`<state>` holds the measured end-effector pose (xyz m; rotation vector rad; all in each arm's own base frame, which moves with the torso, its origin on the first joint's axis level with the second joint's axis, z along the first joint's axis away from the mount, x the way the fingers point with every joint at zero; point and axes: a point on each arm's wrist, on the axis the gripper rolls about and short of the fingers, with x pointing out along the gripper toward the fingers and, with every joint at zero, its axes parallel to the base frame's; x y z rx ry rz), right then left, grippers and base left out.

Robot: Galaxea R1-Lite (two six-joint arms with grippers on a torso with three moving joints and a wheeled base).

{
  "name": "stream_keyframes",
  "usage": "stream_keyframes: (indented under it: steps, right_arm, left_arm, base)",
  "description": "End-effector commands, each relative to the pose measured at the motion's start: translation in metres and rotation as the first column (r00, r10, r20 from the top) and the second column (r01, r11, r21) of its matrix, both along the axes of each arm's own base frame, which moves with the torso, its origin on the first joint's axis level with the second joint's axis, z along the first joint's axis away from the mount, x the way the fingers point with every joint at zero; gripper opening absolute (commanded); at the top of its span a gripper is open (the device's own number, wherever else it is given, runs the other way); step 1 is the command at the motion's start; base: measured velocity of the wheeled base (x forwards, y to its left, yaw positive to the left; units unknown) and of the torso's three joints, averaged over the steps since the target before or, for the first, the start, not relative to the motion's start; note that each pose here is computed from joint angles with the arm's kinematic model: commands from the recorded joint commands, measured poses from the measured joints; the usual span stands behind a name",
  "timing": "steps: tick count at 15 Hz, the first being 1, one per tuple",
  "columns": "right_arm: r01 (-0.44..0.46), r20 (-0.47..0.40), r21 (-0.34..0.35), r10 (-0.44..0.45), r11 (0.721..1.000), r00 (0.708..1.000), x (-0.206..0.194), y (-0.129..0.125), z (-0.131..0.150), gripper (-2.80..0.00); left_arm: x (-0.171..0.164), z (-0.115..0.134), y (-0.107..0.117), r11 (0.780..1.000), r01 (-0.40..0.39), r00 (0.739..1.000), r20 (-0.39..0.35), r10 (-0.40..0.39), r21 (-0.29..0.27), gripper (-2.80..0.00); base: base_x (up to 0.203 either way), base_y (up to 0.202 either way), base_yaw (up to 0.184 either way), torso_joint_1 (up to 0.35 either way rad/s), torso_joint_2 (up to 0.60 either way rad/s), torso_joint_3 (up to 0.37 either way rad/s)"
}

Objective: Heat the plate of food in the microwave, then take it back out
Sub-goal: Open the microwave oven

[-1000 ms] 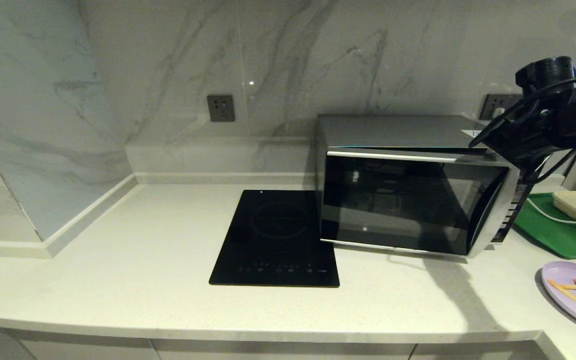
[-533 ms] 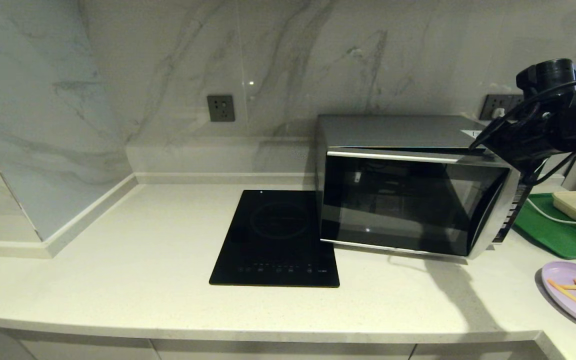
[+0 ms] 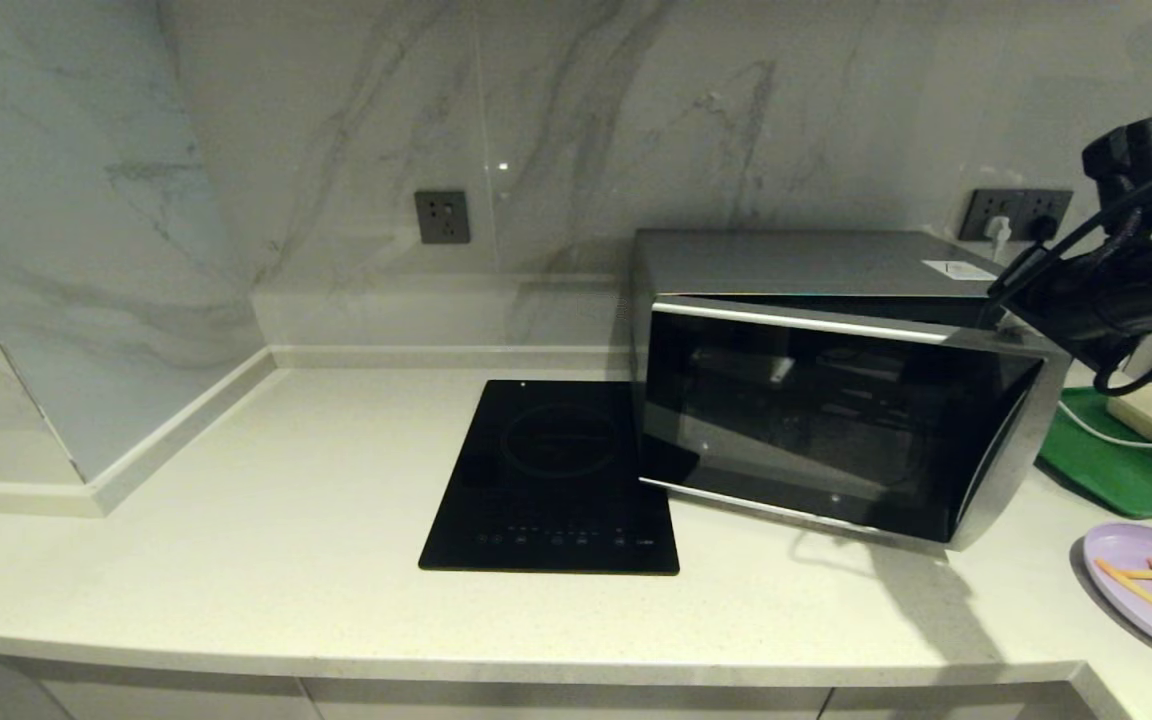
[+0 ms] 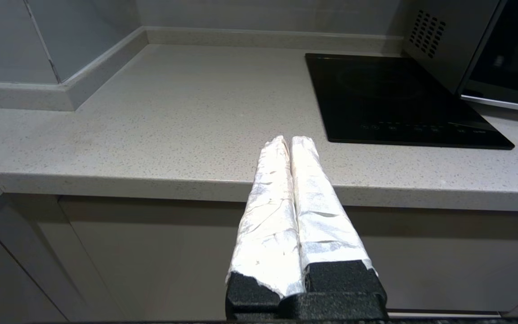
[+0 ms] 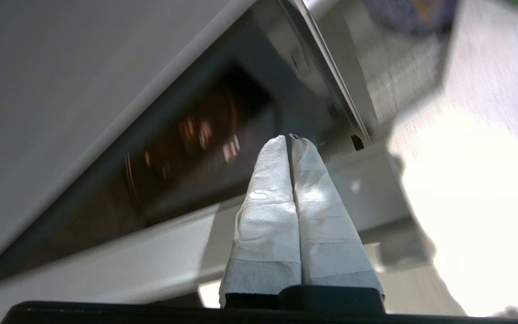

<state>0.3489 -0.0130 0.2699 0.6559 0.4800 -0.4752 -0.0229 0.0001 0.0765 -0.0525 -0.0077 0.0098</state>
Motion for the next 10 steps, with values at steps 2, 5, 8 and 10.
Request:
stream_keyframes:
  steps: [2,5,8,10]
  right_arm:
    - [-0.046,-0.006,0.032,0.047,0.998,0.999,-0.060,0.004,0.038,-2.80]
    - [-0.117,-0.087,0.095,0.126,0.989,0.988,-0.125,0.009,0.058,-2.80]
    - [-0.159,-0.163,0.168,0.187,0.973,0.969,-0.157,0.008,0.059,-2.80]
    - [-0.121,-0.218,0.177,0.158,0.977,0.963,-0.147,0.003,0.046,-2.80]
  left_arm:
    - [0.000,0.000,0.000,1.000,-0.001,1.000,0.000,0.001,-0.001,-2.80]
    - [0.000,0.000,0.000,1.000,-0.001,1.000,0.000,0.001,-0.001,-2.80]
    - [0.000,0.000,0.000,1.000,-0.002,1.000,0.000,0.002,0.000,-2.80]
    - [0.000,0.000,0.000,1.000,-0.001,1.000,0.000,0.001,0.000,-2.80]
  base:
    - [0.000,0.000,0.000,0.000,0.00,0.000]
    - [0.000,0.000,0.000,0.000,0.00,0.000]
    - [0.000,0.000,0.000,0.000,0.00,0.000]
    - [0.000,0.000,0.000,0.000,0.00,0.000]
